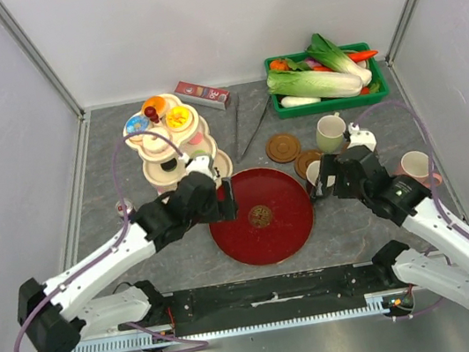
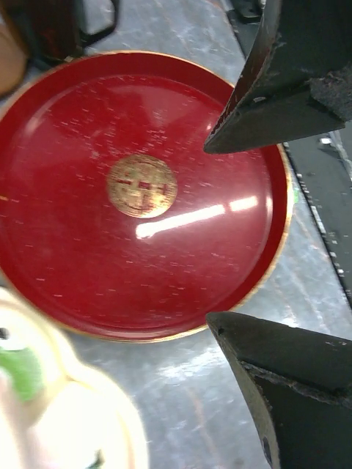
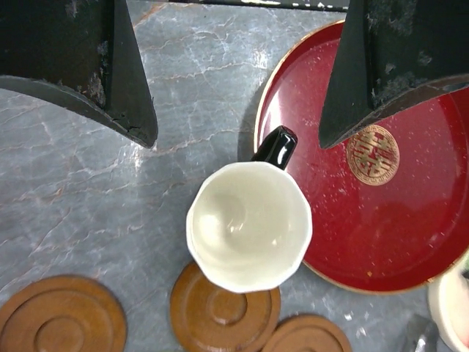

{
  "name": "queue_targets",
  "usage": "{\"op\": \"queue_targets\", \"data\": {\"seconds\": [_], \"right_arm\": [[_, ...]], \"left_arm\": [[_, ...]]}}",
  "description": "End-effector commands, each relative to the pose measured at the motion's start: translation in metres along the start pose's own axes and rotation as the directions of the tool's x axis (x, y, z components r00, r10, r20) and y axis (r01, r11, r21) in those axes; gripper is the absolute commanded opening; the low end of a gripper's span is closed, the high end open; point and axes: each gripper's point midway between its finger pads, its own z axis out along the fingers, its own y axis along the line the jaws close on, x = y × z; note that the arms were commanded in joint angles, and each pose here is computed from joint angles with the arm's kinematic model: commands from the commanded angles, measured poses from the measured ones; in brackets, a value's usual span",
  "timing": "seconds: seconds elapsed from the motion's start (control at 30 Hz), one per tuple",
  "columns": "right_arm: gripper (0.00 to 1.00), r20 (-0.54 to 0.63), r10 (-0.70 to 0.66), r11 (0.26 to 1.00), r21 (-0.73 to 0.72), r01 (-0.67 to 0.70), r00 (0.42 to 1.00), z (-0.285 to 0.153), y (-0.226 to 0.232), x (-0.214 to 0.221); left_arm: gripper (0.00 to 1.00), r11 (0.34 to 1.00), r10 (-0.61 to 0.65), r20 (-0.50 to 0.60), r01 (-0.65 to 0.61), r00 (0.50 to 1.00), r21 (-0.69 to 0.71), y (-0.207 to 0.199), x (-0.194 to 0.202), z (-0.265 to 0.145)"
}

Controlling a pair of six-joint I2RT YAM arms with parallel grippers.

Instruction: Serve the afternoon tea

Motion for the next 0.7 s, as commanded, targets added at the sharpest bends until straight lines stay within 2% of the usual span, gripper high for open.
{"op": "queue_targets", "data": {"seconds": [0.0, 0.1, 0.33, 0.53, 0.67], "right_arm": [[0.98, -0.087, 0.025, 1.000, 0.007, -0.025, 0.996, 0.016, 0.007, 0.024], [0.98, -0.078, 0.047, 0.999, 0.022, -0.045, 0.996, 0.022, 0.013, 0.029], [0.95, 0.003, 0.186, 0.978, 0.099, -0.186, 0.982, 0.032, 0.031, 0.036], [0.91, 0.068, 0.189, 0.963, 0.180, -0.199, 0.980, 0.043, 0.039, 0.042], [0.84, 0.132, 0.180, 0.948, 0.242, -0.208, 0.975, 0.051, 0.039, 0.039]], "left_arm": [[0.94, 0.986, -0.150, -0.009, 0.150, 0.989, 0.076, 0.002, 0.023, -0.028], [0.94, 0.970, -0.182, -0.023, 0.183, 0.983, 0.160, -0.001, 0.035, -0.044], [0.94, 0.947, -0.215, 0.057, 0.193, 0.975, 0.257, 0.009, 0.037, -0.074], [0.95, 0.949, -0.222, 0.065, 0.201, 0.973, 0.244, 0.021, 0.044, -0.082], [0.95, 0.942, -0.236, 0.079, 0.209, 0.968, 0.261, 0.022, 0.043, -0.088]]}}
